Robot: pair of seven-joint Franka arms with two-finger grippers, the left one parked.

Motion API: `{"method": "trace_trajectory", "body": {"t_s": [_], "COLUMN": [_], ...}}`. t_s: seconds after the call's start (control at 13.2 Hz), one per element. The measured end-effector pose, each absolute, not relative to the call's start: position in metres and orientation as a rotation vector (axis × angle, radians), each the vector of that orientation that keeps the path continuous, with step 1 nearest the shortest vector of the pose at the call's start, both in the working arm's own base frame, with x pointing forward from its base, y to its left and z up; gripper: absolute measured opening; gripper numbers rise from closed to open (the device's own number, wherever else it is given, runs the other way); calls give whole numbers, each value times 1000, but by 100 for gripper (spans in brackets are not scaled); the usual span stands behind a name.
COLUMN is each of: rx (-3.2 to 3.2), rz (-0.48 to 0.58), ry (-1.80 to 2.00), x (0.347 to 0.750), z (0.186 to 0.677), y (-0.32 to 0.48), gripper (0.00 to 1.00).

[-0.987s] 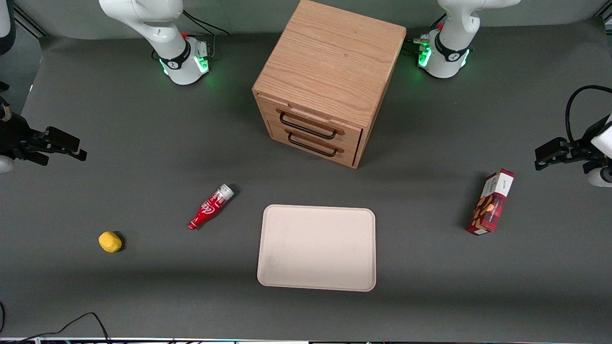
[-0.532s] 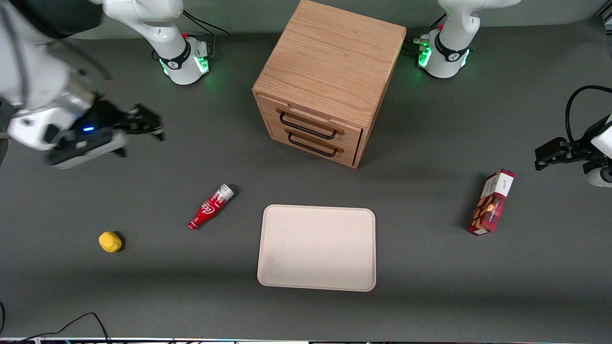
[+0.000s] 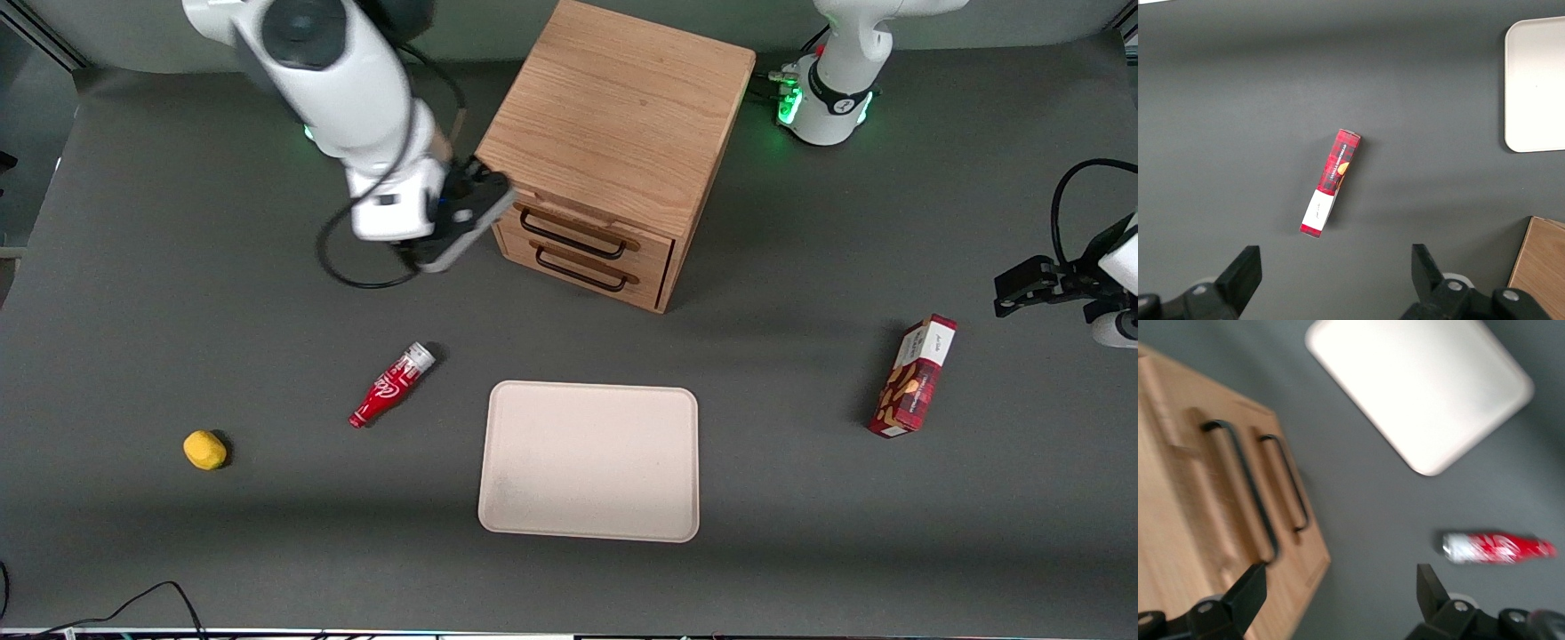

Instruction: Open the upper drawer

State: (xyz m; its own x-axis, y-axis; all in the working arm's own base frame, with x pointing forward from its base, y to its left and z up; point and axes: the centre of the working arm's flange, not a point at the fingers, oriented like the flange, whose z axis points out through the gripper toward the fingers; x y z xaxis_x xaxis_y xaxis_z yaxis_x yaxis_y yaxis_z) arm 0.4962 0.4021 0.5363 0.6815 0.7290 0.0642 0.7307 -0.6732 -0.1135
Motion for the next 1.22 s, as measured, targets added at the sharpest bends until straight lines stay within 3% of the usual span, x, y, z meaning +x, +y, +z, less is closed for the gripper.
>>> {"method": "trace_trajectory", "body": {"t_s": [0.46,1.22], "rx": [-2625,-2599], "rz": [-4,-41], "ry": [-1336,-1446], "x": [498,490], "z": [461,416], "y": [457,478], "gripper": [100,100]}}
